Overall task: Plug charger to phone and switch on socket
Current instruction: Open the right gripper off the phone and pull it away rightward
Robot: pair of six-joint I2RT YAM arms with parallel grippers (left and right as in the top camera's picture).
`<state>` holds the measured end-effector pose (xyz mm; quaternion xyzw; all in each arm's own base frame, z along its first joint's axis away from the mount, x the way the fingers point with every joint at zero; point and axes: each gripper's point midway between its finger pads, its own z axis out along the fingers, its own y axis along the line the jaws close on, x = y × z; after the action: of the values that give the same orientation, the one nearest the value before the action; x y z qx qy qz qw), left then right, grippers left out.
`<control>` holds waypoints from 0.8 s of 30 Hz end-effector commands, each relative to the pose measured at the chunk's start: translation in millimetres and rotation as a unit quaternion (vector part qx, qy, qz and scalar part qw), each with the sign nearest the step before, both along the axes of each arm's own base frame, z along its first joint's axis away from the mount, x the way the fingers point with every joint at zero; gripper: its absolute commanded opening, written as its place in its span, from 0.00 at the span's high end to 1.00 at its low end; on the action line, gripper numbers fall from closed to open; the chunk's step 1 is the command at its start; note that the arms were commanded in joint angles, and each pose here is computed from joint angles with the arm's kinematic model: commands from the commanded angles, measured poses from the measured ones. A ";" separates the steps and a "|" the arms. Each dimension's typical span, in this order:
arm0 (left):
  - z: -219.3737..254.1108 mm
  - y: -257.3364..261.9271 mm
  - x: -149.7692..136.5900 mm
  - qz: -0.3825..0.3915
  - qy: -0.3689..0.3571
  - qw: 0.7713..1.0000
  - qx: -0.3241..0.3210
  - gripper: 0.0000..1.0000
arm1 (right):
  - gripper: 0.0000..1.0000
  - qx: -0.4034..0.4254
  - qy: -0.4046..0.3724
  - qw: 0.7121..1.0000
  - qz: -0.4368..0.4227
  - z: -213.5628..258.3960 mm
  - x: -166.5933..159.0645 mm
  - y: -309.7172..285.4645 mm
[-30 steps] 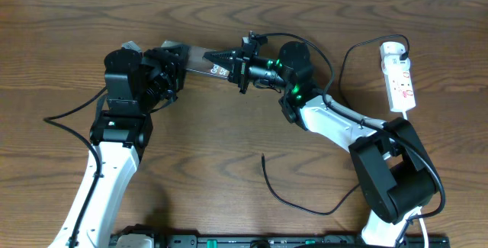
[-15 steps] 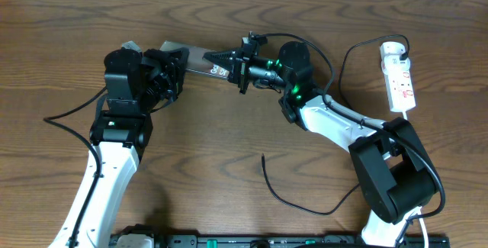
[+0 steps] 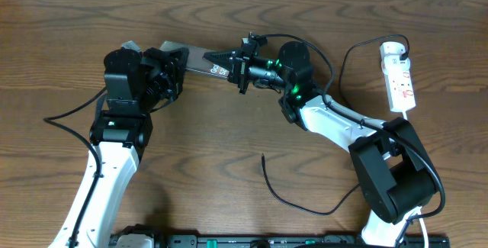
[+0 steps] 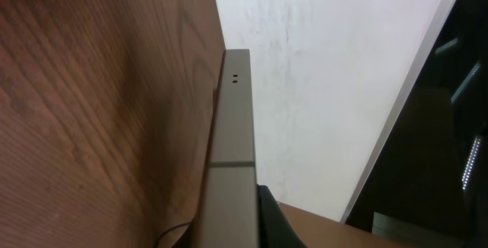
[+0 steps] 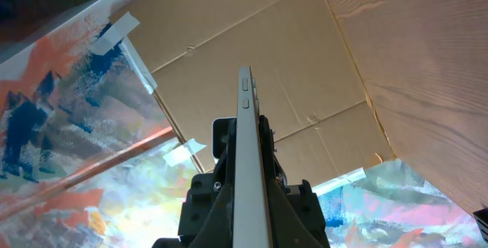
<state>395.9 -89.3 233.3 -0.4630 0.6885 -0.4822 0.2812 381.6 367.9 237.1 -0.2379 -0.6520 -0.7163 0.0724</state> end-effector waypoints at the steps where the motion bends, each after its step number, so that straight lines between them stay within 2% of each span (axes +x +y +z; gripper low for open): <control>1: 2.8 1.0 0.8 -0.004 -0.006 1.000 0.005 0.93 | 0.96 0.009 -0.020 1.000 -0.007 13.8 4.0 -3.6; 2: 2.8 1.0 0.8 -0.004 -0.006 1.000 0.005 0.92 | 0.85 0.009 -0.020 1.000 -0.007 13.8 4.0 -3.6; 5: 2.8 1.0 0.8 -0.004 -0.006 1.000 0.005 0.93 | 0.64 0.010 -0.020 1.000 -0.006 13.9 3.9 -3.5; 8: 2.8 1.0 0.8 -0.004 -0.006 1.000 0.005 0.93 | 0.17 0.010 -0.021 1.000 -0.005 14.1 3.2 -3.4; 9: 2.8 1.0 0.8 -0.004 -0.006 1.000 0.005 0.93 | 0.06 0.010 -0.022 1.000 -0.005 14.6 3.2 -3.4; 10: 2.8 1.0 0.8 -0.004 -0.006 1.000 0.005 0.93 | 0.01 0.010 -0.022 1.000 -0.005 14.6 3.2 -3.4; 18: 2.9 9.9 2.5 0.005 -0.006 1.000 0.006 0.92 | 0.01 0.010 -0.024 1.000 -0.001 14.5 2.7 -4.5; 24: 15.6 44.3 4.7 0.007 -0.026 0.999 -0.023 0.93 | 0.01 0.000 -0.054 0.999 0.008 13.5 9.6 -22.6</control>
<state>399.9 -59.9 231.8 -0.4824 0.6756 -0.4767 0.2890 383.9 361.0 240.5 -0.2261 -0.6518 -0.7206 0.0694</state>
